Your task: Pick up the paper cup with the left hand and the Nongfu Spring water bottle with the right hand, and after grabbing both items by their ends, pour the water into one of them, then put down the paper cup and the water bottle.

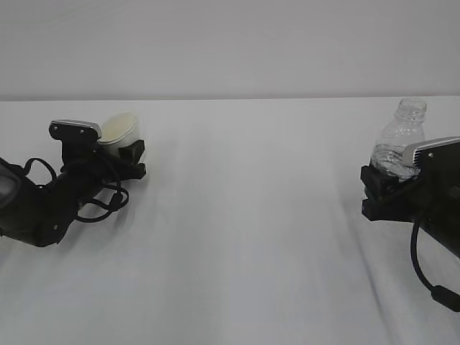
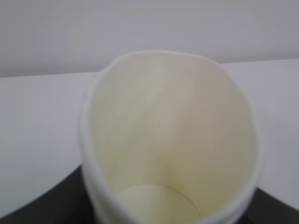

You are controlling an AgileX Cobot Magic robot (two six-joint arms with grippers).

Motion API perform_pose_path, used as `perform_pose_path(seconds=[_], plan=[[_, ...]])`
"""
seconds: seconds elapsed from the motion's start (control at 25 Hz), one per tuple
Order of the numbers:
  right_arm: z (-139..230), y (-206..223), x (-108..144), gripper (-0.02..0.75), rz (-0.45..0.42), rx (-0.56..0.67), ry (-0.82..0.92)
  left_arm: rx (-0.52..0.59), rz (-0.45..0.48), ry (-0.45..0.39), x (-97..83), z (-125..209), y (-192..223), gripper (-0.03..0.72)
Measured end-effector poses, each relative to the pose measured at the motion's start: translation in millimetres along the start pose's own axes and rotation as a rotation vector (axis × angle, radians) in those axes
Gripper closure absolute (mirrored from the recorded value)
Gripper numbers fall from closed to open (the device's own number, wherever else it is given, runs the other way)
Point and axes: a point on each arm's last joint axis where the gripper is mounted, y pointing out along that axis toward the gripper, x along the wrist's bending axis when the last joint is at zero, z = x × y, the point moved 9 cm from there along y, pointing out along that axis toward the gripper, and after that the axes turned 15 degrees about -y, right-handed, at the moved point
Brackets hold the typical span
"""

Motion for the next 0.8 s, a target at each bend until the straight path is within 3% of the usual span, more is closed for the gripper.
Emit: perform_pose_path(seconds=[0.32,0.56,0.8], plan=[[1.0,0.0,-3.0,0.325,0.016,0.006,0.008,0.067,0.065,0.032,-20.4,-4.0,-31.6,0.277],[0.9,0.0,-2.7,0.325,0.015,0.005,0.008,0.191,0.345,0.026,-74.2,8.5,-50.1,0.279],[-1.2,-0.1,3.6,0.325,-0.02,-0.007,-0.012,0.291,0.531,0.034,-120.6,28.0,-67.0,0.288]])
